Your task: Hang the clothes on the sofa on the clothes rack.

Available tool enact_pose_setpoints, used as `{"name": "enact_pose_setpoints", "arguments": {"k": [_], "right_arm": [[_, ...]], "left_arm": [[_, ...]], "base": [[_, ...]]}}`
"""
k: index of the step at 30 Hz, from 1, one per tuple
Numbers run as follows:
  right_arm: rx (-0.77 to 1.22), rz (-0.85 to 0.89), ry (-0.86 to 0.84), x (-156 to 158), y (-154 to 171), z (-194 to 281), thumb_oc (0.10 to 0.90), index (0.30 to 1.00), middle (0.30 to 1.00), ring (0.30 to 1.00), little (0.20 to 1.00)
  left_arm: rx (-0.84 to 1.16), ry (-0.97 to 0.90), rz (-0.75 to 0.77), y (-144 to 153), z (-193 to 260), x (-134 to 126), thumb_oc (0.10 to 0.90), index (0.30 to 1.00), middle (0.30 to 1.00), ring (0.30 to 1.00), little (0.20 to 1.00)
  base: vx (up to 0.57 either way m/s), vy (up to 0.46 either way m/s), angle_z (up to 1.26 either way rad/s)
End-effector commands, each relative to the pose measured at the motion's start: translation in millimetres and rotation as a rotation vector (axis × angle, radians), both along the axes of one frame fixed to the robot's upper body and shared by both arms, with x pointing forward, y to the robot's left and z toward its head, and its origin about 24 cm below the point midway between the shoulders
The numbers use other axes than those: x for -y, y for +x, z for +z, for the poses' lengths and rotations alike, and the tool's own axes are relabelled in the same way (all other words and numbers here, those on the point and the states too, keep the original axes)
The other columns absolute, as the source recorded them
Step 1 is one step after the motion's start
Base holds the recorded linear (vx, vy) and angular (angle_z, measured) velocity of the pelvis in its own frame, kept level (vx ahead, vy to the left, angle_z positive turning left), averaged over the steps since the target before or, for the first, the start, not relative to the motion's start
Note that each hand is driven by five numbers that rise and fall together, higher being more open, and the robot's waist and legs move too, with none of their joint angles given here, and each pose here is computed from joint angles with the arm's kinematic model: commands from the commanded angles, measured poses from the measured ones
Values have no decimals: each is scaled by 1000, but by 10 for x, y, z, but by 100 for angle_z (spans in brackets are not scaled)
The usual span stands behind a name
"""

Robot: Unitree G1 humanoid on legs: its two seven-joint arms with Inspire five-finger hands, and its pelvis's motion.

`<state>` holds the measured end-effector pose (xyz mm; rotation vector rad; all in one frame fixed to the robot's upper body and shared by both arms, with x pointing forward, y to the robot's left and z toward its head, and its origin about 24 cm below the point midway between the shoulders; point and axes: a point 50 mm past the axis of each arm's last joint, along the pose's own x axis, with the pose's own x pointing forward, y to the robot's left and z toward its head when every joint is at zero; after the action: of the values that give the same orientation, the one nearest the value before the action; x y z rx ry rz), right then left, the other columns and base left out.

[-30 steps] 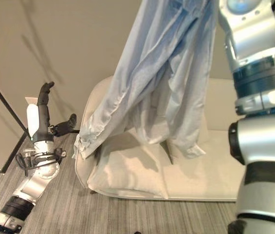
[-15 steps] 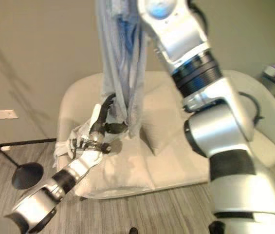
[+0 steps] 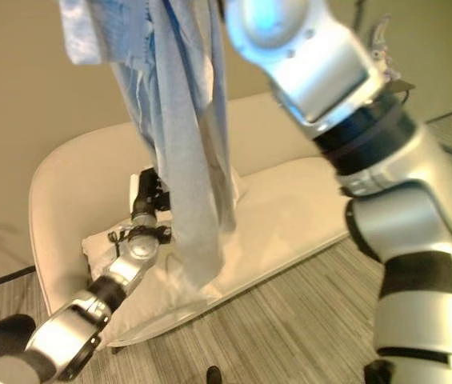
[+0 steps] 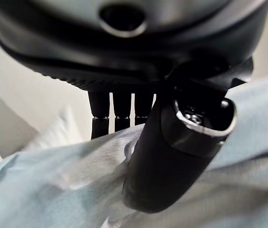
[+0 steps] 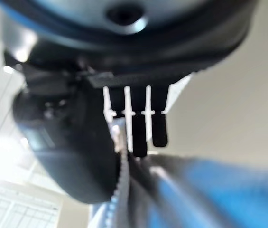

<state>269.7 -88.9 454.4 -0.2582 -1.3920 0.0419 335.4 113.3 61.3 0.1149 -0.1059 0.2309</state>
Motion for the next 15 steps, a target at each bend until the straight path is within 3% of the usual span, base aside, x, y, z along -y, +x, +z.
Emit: {"name": "enact_pose_setpoints", "arguments": {"k": [1, 9, 11, 13, 14, 15], "right_arm": [[210, -31, 146, 350, -380, 501, 400, 300, 300, 300, 300], [243, -141, 164, 847, -449, 314, 400, 300, 300, 300, 300], [256, -192, 154, 1053, -482, 33, 400, 300, 300, 300, 300], [252, -209, 160, 1120, -496, -93, 400, 300, 300, 300, 300], [251, -292, 160, 1258, -502, -350, 400, 300, 300, 300, 300], [236, -363, 158, 1336, -496, -527, 400, 300, 300, 300, 300]], "left_arm": [[273, 72, 100, 49, 547, -391, 400, 300, 300, 300, 300], [400, 234, 376, -646, 623, -1284, 400, 300, 300, 300, 300], [483, 344, 550, -1046, 773, -1646, 400, 300, 300, 300, 300], [508, 375, 596, -1151, 831, -1721, 400, 300, 300, 300, 300], [609, 431, 740, -1316, 1040, -1884, 400, 300, 300, 300, 300], [639, 492, 779, -1369, 1129, -1931, 400, 300, 300, 300, 300]], "base": [[-45, -88, 20], [-40, -65, 32], [-85, -51, 44], [-105, 9, 37], [-148, 20, 48], [-180, 29, 81]]}}
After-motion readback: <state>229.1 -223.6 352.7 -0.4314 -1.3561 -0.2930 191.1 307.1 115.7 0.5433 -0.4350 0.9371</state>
